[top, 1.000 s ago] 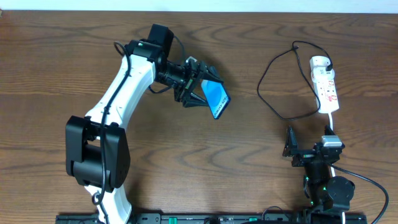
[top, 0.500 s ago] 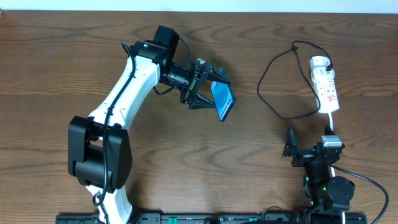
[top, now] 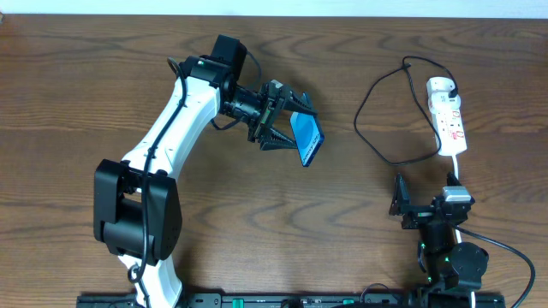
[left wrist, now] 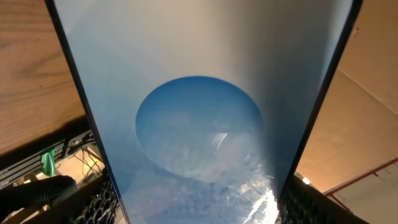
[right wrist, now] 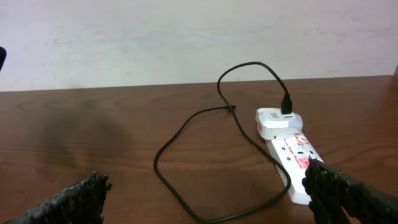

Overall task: Plug charger to phone and switch on socket
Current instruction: 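Lift the phone upright with the left gripper toward the center, then move the right gripper to the phone's lower edge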

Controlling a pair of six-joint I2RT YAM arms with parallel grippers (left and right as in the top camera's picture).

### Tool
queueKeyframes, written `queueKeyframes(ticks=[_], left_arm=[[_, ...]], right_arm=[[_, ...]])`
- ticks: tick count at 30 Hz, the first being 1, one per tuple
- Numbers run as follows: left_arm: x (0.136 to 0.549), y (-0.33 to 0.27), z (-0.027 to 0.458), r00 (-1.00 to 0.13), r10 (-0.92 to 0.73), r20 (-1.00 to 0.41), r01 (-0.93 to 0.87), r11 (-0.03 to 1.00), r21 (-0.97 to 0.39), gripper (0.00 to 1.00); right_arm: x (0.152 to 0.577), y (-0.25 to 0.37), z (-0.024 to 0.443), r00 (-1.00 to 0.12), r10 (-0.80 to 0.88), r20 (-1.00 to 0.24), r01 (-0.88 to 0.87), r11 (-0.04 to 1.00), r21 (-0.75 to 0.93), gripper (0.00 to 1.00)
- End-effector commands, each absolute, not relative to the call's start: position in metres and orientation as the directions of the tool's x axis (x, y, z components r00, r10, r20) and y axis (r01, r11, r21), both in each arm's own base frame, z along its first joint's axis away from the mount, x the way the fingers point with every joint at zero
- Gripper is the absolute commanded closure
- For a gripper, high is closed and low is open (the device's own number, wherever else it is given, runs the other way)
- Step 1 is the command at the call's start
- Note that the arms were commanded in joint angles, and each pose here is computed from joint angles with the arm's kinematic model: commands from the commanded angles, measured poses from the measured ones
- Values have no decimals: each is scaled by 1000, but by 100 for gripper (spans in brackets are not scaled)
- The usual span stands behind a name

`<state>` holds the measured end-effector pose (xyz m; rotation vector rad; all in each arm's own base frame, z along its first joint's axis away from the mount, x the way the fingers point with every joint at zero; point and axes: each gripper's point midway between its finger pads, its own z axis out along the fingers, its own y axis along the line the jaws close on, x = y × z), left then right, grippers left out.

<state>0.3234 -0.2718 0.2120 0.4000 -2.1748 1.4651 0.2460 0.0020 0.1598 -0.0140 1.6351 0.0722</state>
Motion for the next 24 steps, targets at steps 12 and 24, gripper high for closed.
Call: queueKeyframes(ticks=[12,24], left_arm=[[324,-273,227,-858,63,510,-461,344,-818,27],[325,-273,227,-861,64,505,-456,342,-821,27]], right_arm=[[246,5,165,-45,64,-997,-70,995,67,1],[245,12,163,-126,891,-437,-6,440,898,1]])
